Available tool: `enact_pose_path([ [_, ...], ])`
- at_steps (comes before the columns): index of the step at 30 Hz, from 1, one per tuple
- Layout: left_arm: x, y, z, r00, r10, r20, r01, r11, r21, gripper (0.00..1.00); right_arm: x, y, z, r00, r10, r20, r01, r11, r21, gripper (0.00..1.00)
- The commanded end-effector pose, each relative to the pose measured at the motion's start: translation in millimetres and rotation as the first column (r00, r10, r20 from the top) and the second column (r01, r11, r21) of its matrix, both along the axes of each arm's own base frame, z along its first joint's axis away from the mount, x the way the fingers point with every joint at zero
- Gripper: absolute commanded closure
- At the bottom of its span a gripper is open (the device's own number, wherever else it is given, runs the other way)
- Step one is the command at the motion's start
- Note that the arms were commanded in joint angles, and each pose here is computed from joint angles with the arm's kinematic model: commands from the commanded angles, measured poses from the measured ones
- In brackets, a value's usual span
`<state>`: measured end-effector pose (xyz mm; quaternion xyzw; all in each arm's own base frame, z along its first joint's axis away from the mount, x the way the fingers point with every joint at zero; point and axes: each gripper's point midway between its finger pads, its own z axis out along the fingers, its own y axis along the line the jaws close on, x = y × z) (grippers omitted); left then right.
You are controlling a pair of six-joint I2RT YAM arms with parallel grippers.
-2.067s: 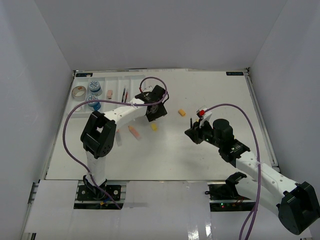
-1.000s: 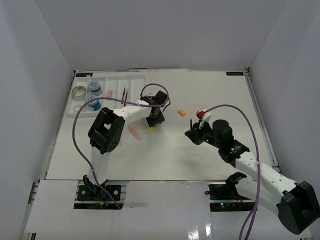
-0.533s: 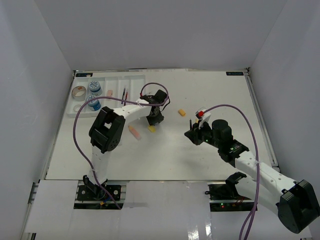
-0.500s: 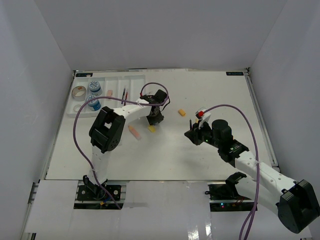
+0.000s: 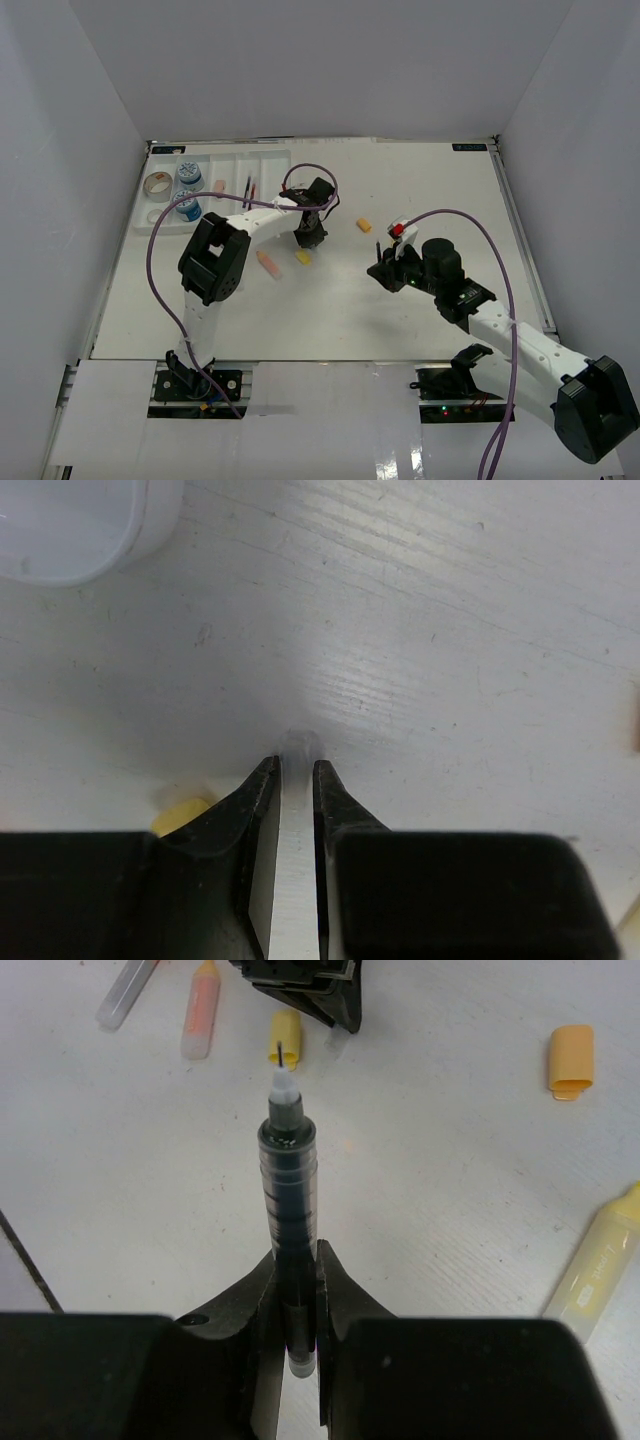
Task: Sort the stationery into containers
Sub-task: Pick up the pen cap from the center of the board.
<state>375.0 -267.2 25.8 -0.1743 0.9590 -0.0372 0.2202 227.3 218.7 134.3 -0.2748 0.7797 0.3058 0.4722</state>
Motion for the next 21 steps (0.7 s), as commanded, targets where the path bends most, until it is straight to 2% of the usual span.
enact_pose_path([
  [1,11.5,-10.7,39.7,0.995,-0.053,0.084,0.059,0.996,-0.063,0.83,-0.2,13.4,29.2,0.995,0.076,0.059,-0.079,0.996,0.049,0.92],
  [7,14.6,-24.4,88.6,0.961,-0.184,0.205,0.212,0.970,-0.122,0.85,-15.3,32.6,52.4,0.977,0.206,0.052,-0.210,0.974,0.083,0.92],
  [10,19.0,-32.2,137.9,0.907,-0.230,0.352,0.301,0.940,-0.162,0.86,-17.4,42.1,64.7,0.973,0.225,0.047,-0.230,0.965,0.126,0.92],
  [11,16.1,-30.9,141.9,0.896,-0.240,0.375,0.318,0.934,-0.162,0.86,-16.8,46.6,71.4,0.972,0.229,0.056,-0.235,0.960,0.153,0.92],
  [13,17.3,-33.7,185.0,0.823,-0.259,0.506,0.389,0.906,-0.168,0.86,-18.0,56.3,75.5,0.965,0.255,0.057,-0.261,0.950,0.171,0.92],
  [14,13.6,-31.6,187.5,0.808,-0.269,0.524,0.405,0.900,-0.162,0.86,-18.0,60.3,78.5,0.963,0.263,0.061,-0.270,0.947,0.176,0.92],
  [15,11.6,-32.1,214.1,0.757,-0.272,0.594,0.442,0.882,-0.160,0.86,-18.1,69.3,83.9,0.958,0.280,0.067,-0.287,0.941,0.180,0.92],
  [18,-0.3,-29.3,227.3,0.695,-0.289,0.658,0.499,0.853,-0.152,0.86,-17.5,84.1,87.6,0.950,0.306,0.064,-0.313,0.932,0.185,0.92],
  [19,-4.8,-27.1,258.3,0.624,-0.264,0.736,0.527,0.838,-0.146,0.86,-18.5,89.9,93.4,0.945,0.318,0.074,-0.326,0.925,0.194,0.92],
  [21,-16.7,-22.3,261.5,0.586,-0.267,0.765,0.561,0.815,-0.145,0.87,-17.1,96.8,95.6,0.942,0.325,0.080,-0.334,0.921,0.201,0.92],
])
